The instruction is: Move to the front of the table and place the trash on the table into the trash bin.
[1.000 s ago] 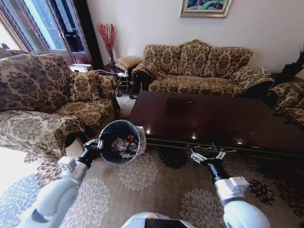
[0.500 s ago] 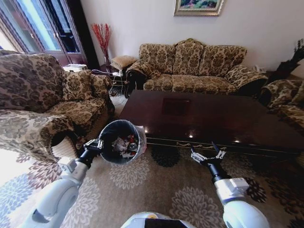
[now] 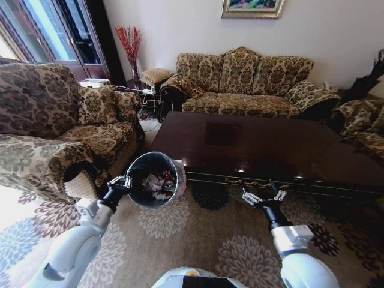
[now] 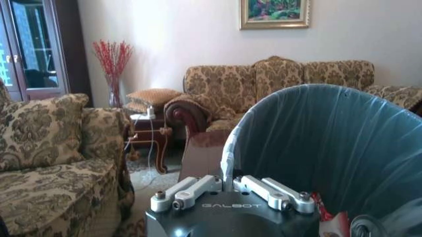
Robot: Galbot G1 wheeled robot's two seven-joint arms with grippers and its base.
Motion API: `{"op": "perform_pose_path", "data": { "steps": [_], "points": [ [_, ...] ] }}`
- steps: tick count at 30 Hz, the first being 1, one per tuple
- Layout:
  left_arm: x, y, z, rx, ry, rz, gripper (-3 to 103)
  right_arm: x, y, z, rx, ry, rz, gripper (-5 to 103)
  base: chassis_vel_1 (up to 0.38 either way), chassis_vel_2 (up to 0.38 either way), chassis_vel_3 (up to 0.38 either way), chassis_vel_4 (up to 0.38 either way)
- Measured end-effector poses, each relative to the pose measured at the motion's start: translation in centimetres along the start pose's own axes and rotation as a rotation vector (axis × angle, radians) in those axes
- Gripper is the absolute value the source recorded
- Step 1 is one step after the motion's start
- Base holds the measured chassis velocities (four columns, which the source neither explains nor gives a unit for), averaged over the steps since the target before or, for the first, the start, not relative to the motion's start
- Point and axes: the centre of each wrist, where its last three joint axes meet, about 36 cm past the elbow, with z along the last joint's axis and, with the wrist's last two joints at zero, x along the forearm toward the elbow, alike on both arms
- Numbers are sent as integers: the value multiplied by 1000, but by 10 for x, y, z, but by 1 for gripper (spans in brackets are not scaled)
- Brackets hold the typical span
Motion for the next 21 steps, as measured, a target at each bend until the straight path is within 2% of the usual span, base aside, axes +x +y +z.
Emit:
{"op": "perform_pose_path", "data": {
  "steps": [10,21],
  "points": [
    [-1,0,0,1,3,0,3,-1,0,0,-15,-10,4,100,73,64,-48,-63],
    [-1,-2,2,-6,6,-2,3,-1,-1,2,-18,-14,5,100,7,12,-3,-7]
  ]
}}
